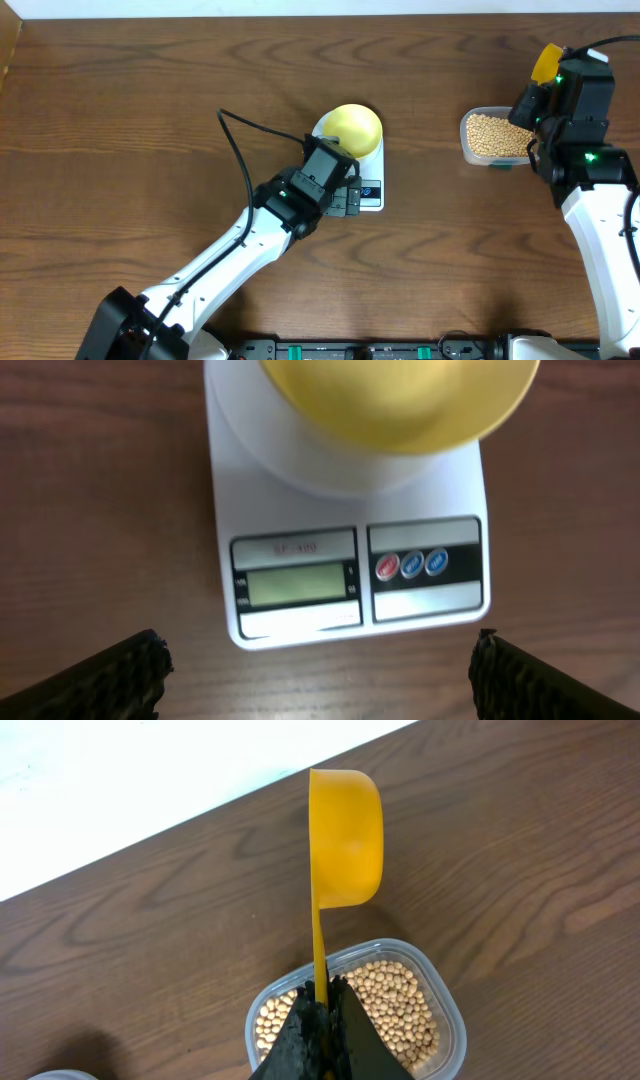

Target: Scoop item into bowl and weigh 50g on scale

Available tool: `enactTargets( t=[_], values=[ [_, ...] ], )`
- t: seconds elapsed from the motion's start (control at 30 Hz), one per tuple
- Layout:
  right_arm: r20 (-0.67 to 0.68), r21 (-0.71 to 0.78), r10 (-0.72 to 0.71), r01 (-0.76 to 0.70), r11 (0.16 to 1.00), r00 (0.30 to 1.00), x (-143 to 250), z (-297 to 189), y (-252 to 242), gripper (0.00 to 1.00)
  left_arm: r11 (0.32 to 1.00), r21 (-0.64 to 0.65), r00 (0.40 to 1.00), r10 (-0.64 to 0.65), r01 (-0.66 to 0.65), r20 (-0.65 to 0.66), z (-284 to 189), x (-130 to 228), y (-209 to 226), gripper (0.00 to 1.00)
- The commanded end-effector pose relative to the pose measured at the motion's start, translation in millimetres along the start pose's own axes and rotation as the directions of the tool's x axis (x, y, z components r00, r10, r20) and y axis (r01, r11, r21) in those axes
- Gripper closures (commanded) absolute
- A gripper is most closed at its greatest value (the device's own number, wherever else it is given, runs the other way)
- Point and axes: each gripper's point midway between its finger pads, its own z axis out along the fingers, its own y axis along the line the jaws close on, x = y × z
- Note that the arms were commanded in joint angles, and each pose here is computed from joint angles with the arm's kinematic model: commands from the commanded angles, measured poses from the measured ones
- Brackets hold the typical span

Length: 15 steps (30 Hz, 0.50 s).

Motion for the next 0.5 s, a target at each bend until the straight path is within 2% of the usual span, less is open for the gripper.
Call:
enactTargets(
  t=[0.0,0.17,0.47],
  values=[
    [0.008,-0.012,-0.004,0.004,1.000,1.000,-6,-1,3,0.99,0.997,-0.078,0.998,-0.001,0.006,0.068,3,-15,9,0.02],
    [0.002,-0.040,-0.004,0.004,0.999,1.000,-5,-1,8,0.99,0.991,-0.137,0.999,0.009,-0.003,0.043,22,-9,17,0.02],
    [0.002,-0.039,-0.004,0.004,0.999,1.000,-5,-1,7,0.99,0.991,-0.133,0.999,0.014,-0.009,0.038,46,-6,10,0.02]
  ],
)
